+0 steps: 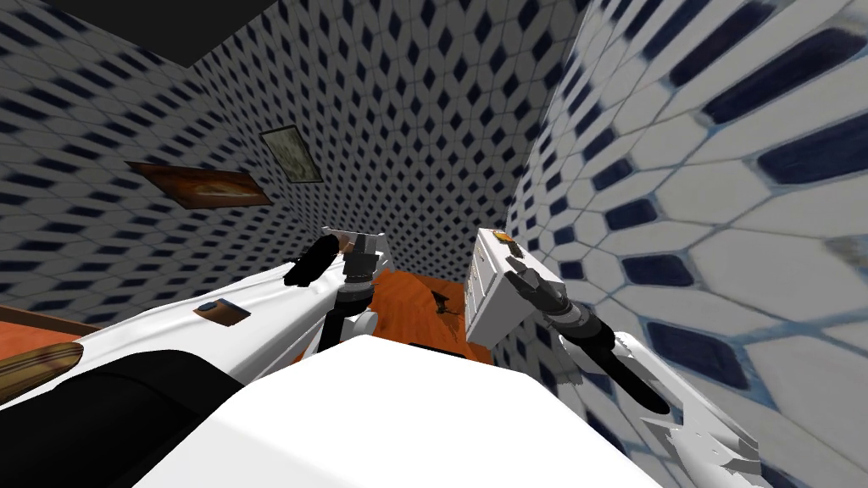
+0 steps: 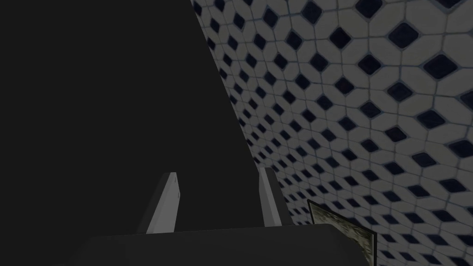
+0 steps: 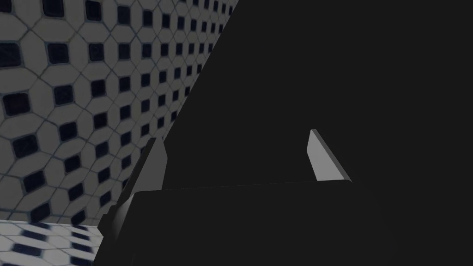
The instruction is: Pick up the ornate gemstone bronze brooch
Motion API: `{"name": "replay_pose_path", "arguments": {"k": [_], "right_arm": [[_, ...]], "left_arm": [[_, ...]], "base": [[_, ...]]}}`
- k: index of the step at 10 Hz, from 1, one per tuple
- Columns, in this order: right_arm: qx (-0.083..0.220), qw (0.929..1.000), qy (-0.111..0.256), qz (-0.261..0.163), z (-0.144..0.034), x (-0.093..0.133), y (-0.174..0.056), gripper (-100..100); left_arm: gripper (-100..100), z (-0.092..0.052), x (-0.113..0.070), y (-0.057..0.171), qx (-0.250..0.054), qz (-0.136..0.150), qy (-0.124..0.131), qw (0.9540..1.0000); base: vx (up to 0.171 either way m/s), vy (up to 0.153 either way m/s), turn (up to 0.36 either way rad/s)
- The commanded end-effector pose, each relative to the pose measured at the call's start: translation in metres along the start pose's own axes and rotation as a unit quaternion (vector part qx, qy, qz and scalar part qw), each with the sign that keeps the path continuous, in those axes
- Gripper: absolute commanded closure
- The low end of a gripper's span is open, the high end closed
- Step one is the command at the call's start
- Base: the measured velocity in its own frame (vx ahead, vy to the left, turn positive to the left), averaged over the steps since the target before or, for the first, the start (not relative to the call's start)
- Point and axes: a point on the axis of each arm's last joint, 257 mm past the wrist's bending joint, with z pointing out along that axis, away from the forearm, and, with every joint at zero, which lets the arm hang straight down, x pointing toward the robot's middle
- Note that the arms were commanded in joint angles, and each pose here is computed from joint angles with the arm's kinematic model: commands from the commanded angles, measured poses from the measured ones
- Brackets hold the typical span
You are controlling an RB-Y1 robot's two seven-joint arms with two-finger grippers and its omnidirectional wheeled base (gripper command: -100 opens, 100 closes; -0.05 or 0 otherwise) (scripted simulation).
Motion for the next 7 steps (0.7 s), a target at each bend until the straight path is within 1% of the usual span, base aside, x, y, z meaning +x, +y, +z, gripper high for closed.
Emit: {"name": "replay_pose_path", "arguments": {"k": [1, 2, 3, 4, 5, 6, 7], "right_arm": [[-0.007, 0.9998, 0.017, -0.007, 0.0, 0.002, 0.001, -100], [-0.019, 0.9985, 0.041, -0.03, -0.003, 0.006, -0.002, -100], [-0.025, 0.9976, 0.055, -0.033, -0.003, 0.008, -0.001, -100], [-0.035, 0.9949, 0.077, -0.055, -0.006, 0.012, -0.004, -100], [-0.041, 0.9933, 0.09, -0.058, -0.007, 0.014, -0.003, -100], [-0.043, 0.9927, 0.095, -0.06, -0.007, 0.014, -0.003, -100], [-0.055, 0.9877, 0.122, -0.081, -0.012, 0.019, -0.007, -100]], "left_arm": [[0, 0.0, 0.0, 0.0, 0.0, 0.0, 0.0, 1.0], [0, 0.0, 0.0, 0.0, 0.0, 0.0, 0.0, 1.0], [0, 0.0, 0.0, 0.0, 0.0, 0.0, 0.0, 1.0], [0, 0.0, 0.0, 0.0, 0.0, 0.0, 0.0, 1.0], [0, 0.0, 0.0, 0.0, 0.0, 0.0, 0.0, 1.0], [0, 0.0, 0.0, 0.0, 0.0, 0.0, 0.0, 1.0], [0, 0.0, 0.0, 0.0, 0.0, 0.0, 0.0, 1.0]], "base": [[0.005, 0.029, -0.005], [0.014, 0.061, 0.063], [0.013, 0.059, 0.028], [0.029, 0.078, 0.063], [0.026, 0.064, 0.021], [0.007, 0.026, -0.011], [0.014, 0.045, 0.052]]}}
